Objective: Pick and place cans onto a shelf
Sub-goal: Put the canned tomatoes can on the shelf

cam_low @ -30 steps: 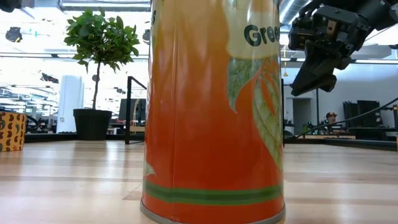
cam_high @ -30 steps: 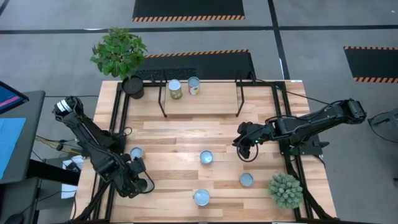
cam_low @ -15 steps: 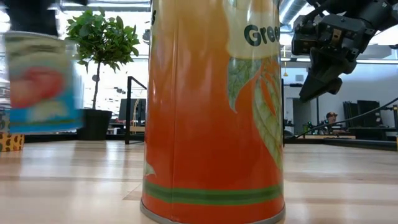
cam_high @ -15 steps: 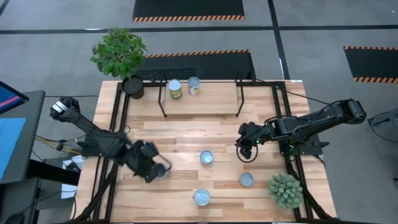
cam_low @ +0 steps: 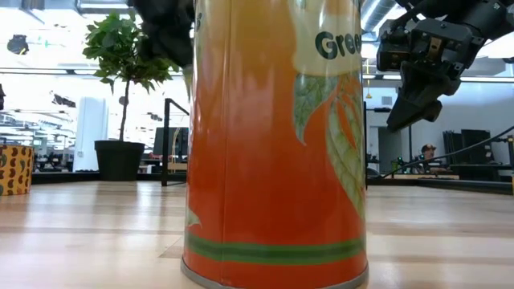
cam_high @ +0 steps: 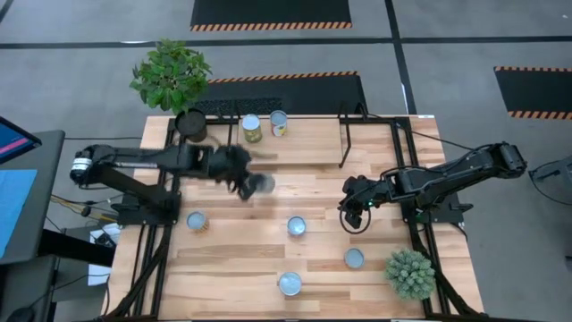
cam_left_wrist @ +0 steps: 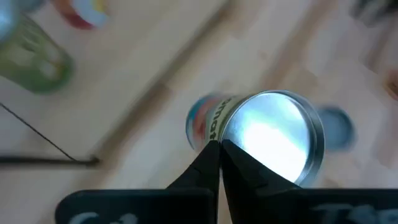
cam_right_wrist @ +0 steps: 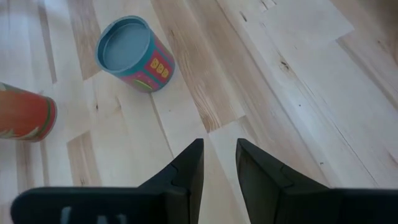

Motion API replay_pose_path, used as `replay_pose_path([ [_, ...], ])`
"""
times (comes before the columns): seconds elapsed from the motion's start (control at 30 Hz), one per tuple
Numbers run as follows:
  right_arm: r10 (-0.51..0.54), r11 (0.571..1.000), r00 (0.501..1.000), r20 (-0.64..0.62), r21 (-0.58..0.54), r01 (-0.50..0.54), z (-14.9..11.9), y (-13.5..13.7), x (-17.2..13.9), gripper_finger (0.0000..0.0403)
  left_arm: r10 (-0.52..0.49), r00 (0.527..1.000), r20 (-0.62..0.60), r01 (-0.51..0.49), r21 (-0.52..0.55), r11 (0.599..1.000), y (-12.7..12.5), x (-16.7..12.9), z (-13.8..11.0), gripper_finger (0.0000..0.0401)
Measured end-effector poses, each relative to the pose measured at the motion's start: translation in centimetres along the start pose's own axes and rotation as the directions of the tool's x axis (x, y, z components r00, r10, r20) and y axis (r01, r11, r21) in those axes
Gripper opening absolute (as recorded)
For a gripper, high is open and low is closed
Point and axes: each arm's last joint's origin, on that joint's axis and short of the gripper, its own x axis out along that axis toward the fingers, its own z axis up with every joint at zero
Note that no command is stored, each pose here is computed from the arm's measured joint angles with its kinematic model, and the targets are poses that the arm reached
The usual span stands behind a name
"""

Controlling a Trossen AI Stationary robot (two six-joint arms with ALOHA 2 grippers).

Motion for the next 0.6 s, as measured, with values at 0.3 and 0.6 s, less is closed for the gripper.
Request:
replay_pose_path([
  [0.3, -0.004, 1.000, 1.000, -0.005, -0.005, 0.003, 0.0, 0.0, 0.0, 0.0118, 0.042, 0.996, -0.080, -0.041, 0.012, 0.999, 5.2, 4.3, 4.2, 0.0000],
  [0.6, -0.004, 1.000, 1.000, -0.006, -0.005, 0.004, -0.1, 0.0, 0.0, 0.0118, 0.110, 0.984, -0.142, -0.104, 0.052, 0.993, 7.2, 5.9, 6.6, 0.0000],
])
